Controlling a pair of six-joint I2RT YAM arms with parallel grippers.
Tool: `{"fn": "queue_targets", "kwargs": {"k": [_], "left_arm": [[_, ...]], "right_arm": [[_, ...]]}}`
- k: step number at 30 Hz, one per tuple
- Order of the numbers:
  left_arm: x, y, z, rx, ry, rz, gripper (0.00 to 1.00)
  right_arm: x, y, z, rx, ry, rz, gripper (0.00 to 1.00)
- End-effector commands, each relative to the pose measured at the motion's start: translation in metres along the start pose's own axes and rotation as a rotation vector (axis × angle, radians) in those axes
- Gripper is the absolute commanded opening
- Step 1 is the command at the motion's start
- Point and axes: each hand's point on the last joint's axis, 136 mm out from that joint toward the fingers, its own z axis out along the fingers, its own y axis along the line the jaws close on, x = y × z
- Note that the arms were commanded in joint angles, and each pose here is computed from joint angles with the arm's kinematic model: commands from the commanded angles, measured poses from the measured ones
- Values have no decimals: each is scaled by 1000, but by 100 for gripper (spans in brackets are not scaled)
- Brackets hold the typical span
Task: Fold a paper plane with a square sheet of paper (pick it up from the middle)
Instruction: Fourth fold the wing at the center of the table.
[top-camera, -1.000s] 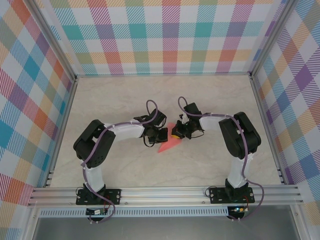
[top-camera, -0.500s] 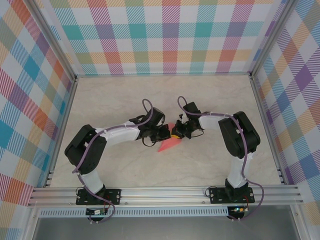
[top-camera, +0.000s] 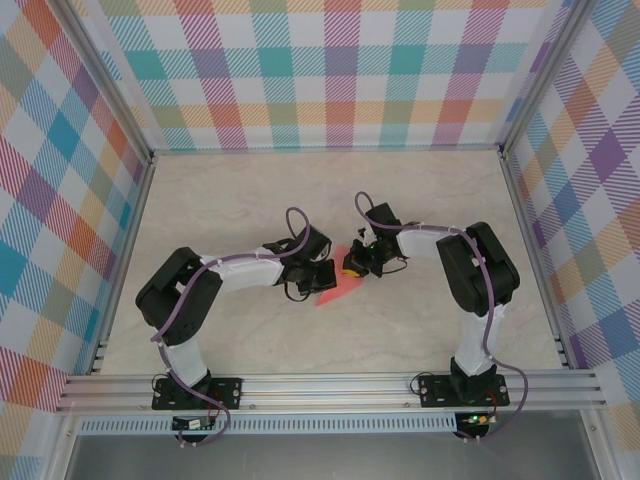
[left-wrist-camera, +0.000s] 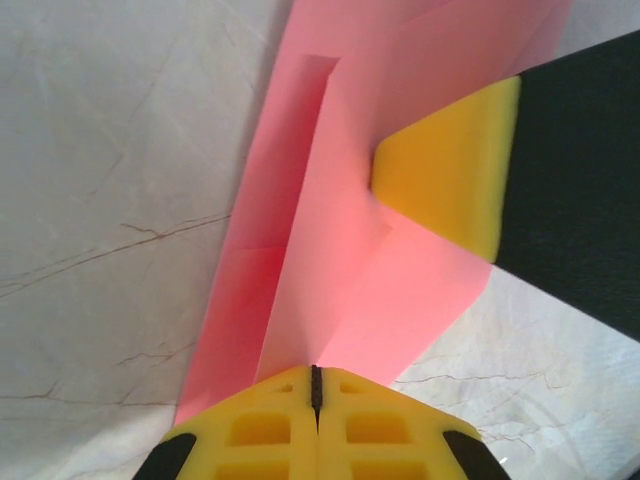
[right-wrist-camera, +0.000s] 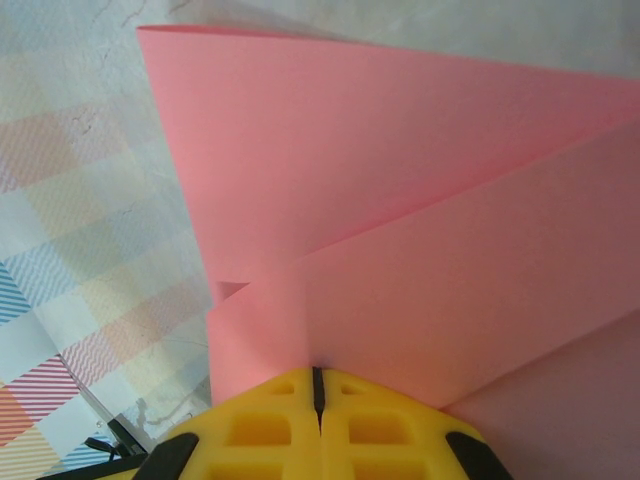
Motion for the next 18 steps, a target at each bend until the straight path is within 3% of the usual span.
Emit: {"fn": "queue_targets", "kwargs": {"k": [1, 12, 18], "left_arm": [[11, 20, 9, -63, 26, -29, 1], [14, 31, 8, -100, 15, -38, 0], [14, 3, -6, 19, 21, -17, 1]], "right_arm": [[14, -66, 18, 228, 31, 113, 0], [15, -70, 19, 239, 36, 120, 0], [16, -70, 18, 242, 39, 119, 0]]}}
